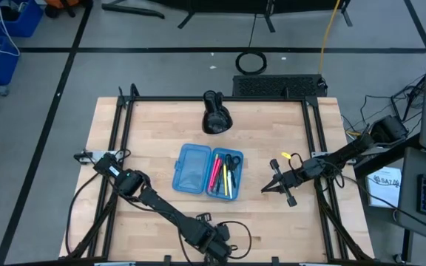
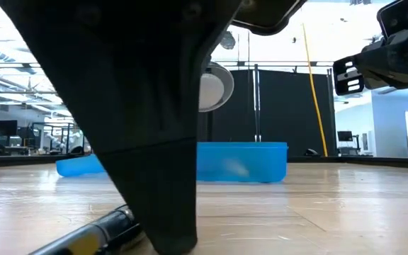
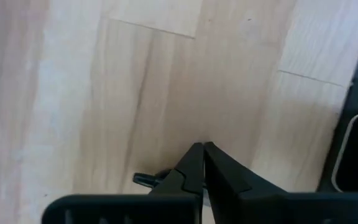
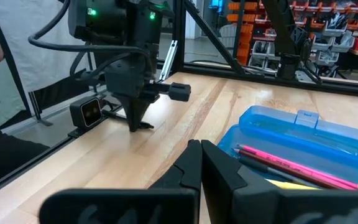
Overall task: Pick & place school supplies into a supply box
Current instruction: Put the black pen into the blue supply box
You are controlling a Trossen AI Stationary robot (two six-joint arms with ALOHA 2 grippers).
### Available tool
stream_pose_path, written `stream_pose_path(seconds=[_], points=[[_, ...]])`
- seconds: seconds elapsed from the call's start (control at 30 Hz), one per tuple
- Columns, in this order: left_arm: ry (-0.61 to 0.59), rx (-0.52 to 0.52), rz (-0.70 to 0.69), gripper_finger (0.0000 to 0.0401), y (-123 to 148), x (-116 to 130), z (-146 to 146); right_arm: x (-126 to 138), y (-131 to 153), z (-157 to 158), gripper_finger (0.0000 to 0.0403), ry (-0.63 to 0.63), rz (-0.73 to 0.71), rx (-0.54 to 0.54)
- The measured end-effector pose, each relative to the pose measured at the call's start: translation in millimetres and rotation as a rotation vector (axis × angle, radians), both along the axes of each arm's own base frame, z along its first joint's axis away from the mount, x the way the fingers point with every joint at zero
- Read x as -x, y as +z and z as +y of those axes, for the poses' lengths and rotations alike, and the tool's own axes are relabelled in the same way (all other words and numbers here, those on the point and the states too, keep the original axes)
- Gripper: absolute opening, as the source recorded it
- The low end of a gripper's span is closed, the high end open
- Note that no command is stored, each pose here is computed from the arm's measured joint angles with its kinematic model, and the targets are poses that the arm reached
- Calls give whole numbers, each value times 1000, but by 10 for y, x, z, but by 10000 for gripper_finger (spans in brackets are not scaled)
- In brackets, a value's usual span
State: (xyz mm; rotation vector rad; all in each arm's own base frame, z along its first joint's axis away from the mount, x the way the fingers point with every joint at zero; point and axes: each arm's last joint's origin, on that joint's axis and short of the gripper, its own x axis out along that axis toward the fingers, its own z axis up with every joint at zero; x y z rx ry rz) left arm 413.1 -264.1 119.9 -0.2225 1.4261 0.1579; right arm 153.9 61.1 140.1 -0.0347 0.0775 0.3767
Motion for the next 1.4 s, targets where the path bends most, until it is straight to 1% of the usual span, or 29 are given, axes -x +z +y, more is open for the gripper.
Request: stream_pose_path(seconds=[0.13, 0.17, 0.2, 0.27, 0.3, 0.33, 0.4, 0.43, 0.53, 0.63, 0.73, 0.77, 0.87, 0.97, 1.07, 1.23, 1.33, 1.4], points=[[-16, -71, -97, 5, 223, -6, 54, 0, 1, 0, 0, 0, -1, -1], [-20, -113, -125, 4, 283, 0, 82, 0, 0, 0, 0, 0, 0, 0], [-12, -145, -150, 3, 345, -15, 135, 0, 2, 0, 0, 0, -2, -1], [22, -167, -223, 5, 538, -33, 195, 0, 0, 0, 0, 0, 0, -1], [47, -164, -266, 6, 670, -27, 206, 0, 1, 0, 0, -1, 0, -1], [75, -138, -295, 8, 797, -13, 207, 0, 1, 0, 0, 0, -1, 0], [146, -52, -307, 7, 961, 34, 186, 0, -3, 0, 0, 1, 1, 6], [184, 0, -285, 5, 983, 53, 172, 0, -2, 0, 0, 1, -1, 9], [337, 134, -216, 4, 980, 70, 145, 1, -8, 0, 0, 3, 1, 20], [463, 208, -195, 9, 1032, 109, 87, 1, -16, -1, 0, 4, 8, 25], [589, 224, -154, 11, 958, 138, 41, 3, -33, -1, 0, 4, 24, 32], [621, 223, -143, 12, 915, 131, 40, 4, -39, -1, 0, 4, 30, 35], [692, 249, -146, 26, 920, 106, 54, 5, -53, -2, 0, 5, 43, 40], [699, 290, -96, 61, 865, 109, -8, 5, -51, -1, 0, 5, 41, 39], [714, 308, -12, 110, 684, 100, -62, 5, -51, -2, 0, 5, 41, 40], [776, 290, 29, 190, 493, 58, -56, 6, -53, -2, 0, 4, 43, 41], [808, 282, 53, 220, 400, 54, -70, 6, -57, -2, 0, 3, 47, 43], [822, 293, 74, 230, 393, 55, -72, 6, -57, -3, 0, 3, 47, 43]])
